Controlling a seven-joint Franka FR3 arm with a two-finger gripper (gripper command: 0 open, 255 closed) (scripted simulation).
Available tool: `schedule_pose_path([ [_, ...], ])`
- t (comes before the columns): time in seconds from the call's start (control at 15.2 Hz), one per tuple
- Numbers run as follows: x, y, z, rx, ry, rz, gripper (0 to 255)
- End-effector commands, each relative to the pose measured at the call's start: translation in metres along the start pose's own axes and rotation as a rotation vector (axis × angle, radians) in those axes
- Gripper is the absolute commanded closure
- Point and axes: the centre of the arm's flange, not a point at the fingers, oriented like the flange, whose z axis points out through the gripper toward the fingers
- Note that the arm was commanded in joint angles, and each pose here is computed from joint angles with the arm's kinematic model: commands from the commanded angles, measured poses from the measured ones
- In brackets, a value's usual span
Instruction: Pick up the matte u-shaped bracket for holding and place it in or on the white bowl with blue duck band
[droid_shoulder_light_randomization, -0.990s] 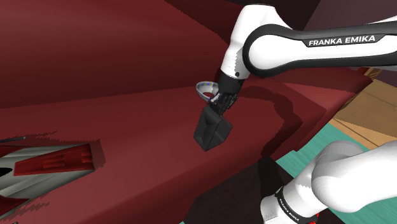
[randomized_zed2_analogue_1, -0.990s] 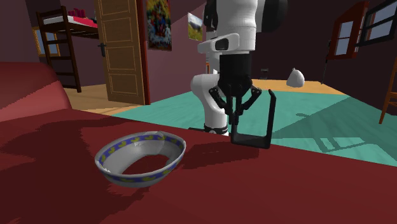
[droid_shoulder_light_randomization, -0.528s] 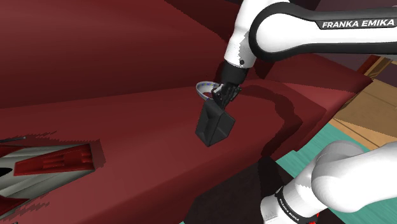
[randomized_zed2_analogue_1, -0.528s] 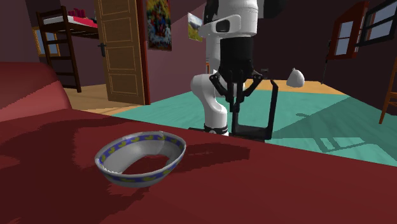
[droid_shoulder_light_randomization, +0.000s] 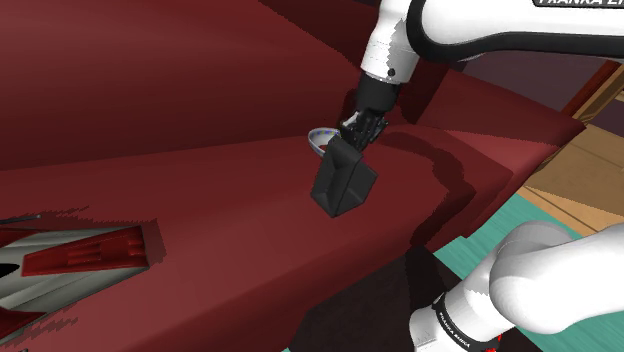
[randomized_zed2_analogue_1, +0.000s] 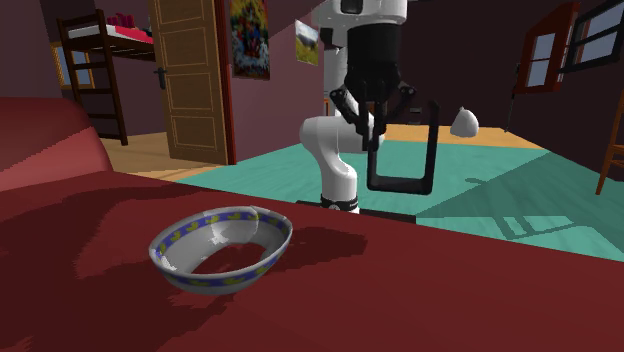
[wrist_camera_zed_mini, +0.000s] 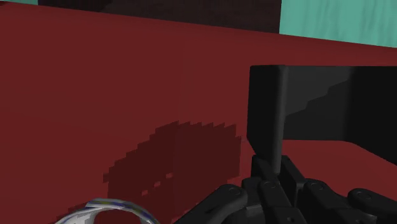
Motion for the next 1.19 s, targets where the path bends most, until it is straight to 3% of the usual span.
schedule_pose_path([
  [0.0, -0.001, 0.0, -0.01, 0.0, 0.0, 0.0, 255],
  [0.4, -0.002, 0.0, -0.04, 0.0, 0.0, 0.0, 255],
  [1.12, 0.103, 0.1, -0.047, 0.0, 0.0, 0.0, 255],
])
